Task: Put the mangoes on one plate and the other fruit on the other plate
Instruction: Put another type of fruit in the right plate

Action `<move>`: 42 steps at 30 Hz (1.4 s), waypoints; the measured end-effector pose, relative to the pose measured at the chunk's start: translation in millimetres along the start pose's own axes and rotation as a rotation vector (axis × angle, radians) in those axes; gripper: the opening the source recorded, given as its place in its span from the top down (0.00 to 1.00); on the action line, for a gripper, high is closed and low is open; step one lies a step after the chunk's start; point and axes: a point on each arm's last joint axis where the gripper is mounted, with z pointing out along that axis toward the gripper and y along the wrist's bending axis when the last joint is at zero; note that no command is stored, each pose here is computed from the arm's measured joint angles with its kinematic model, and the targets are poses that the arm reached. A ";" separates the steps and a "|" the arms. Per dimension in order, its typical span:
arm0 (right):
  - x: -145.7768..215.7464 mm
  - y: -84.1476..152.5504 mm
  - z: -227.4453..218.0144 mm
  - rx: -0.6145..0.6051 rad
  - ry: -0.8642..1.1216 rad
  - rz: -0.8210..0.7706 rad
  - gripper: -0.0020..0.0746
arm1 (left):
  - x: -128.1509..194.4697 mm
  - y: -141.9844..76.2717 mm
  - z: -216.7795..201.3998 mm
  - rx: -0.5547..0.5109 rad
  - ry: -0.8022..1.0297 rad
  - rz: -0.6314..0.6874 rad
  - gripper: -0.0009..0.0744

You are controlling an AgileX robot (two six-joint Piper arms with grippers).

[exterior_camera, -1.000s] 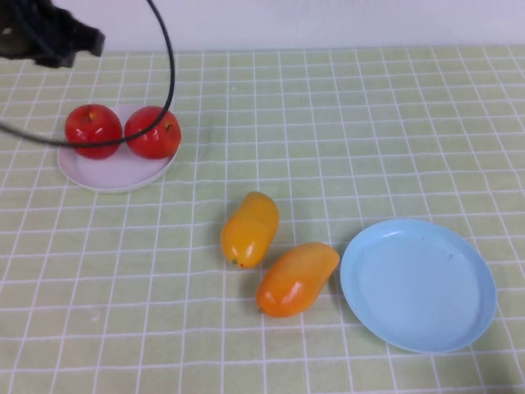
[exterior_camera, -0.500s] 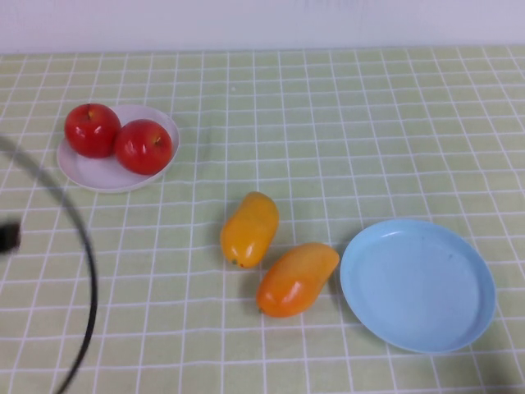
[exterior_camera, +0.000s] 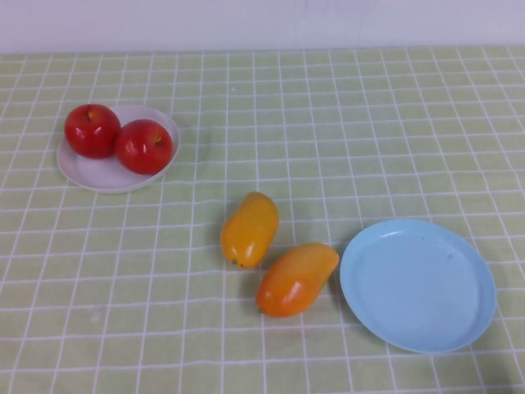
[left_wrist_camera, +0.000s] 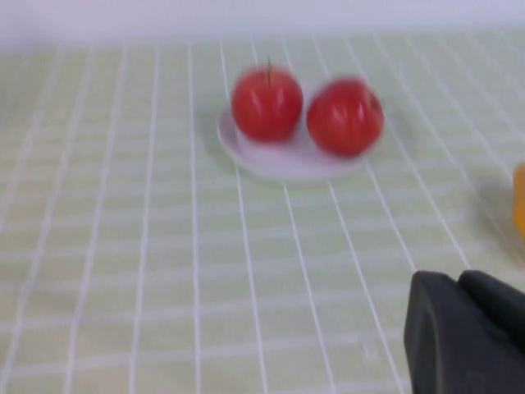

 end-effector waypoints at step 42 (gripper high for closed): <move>0.2 0.0 0.0 0.000 0.002 0.000 0.99 | 104.7 -0.3 64.5 -0.110 0.007 0.024 0.99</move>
